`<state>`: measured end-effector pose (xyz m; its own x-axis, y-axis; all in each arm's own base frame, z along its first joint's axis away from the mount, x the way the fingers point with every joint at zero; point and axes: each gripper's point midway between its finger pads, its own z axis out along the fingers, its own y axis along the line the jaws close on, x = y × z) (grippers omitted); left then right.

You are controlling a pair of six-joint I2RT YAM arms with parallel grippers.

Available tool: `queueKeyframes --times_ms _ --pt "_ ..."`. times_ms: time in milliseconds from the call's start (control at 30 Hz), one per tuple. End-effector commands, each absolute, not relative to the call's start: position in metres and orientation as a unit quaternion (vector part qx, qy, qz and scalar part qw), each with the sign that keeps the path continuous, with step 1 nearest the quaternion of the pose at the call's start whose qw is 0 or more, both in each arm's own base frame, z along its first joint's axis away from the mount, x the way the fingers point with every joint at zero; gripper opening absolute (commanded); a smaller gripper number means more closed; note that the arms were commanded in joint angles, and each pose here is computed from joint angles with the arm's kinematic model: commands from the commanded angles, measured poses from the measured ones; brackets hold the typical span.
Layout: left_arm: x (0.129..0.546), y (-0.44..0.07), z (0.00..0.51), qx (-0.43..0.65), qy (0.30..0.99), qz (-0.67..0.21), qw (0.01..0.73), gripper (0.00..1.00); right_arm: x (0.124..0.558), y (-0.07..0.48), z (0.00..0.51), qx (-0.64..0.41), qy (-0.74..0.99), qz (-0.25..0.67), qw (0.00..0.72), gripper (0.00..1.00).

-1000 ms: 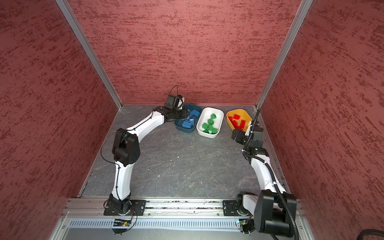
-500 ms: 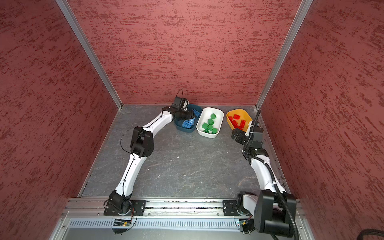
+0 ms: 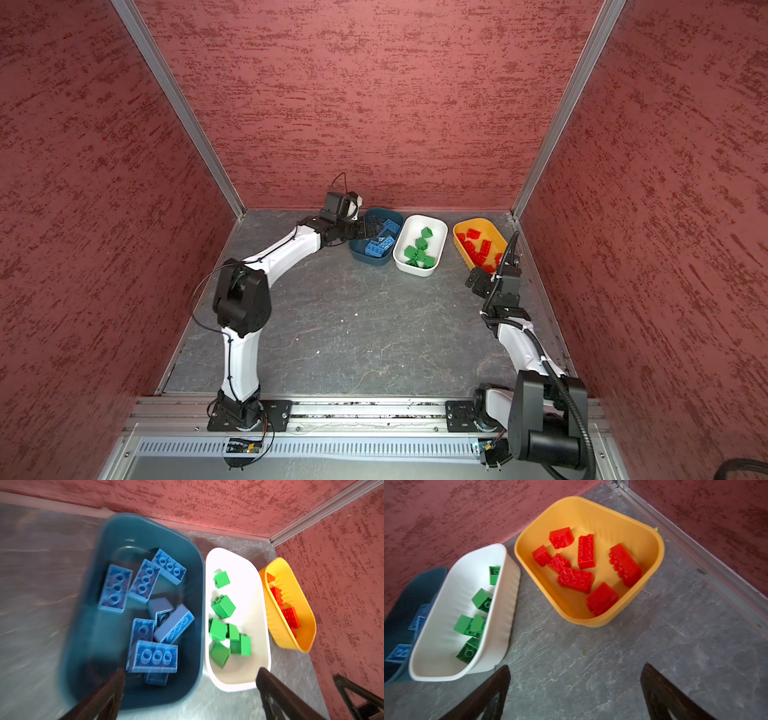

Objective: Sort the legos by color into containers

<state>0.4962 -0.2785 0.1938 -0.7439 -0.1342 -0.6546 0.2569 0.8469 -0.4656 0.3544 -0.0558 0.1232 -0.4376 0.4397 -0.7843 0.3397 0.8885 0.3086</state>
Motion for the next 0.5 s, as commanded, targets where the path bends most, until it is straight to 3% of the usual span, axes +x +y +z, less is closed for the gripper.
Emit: queueKeyframes --times_ms 0,267,467 --pt "0.481 -0.239 0.210 0.005 0.874 -0.215 0.435 0.99 0.366 -0.077 0.134 0.222 0.817 -0.012 0.533 0.99" --pt "0.400 -0.065 0.181 -0.145 0.865 0.029 0.480 0.99 0.390 -0.067 0.127 0.160 0.803 -0.008 0.574 0.99" --pt "0.354 0.028 0.145 -0.215 0.857 0.087 0.459 0.99 0.404 -0.039 0.147 0.070 0.772 0.024 0.631 0.99"
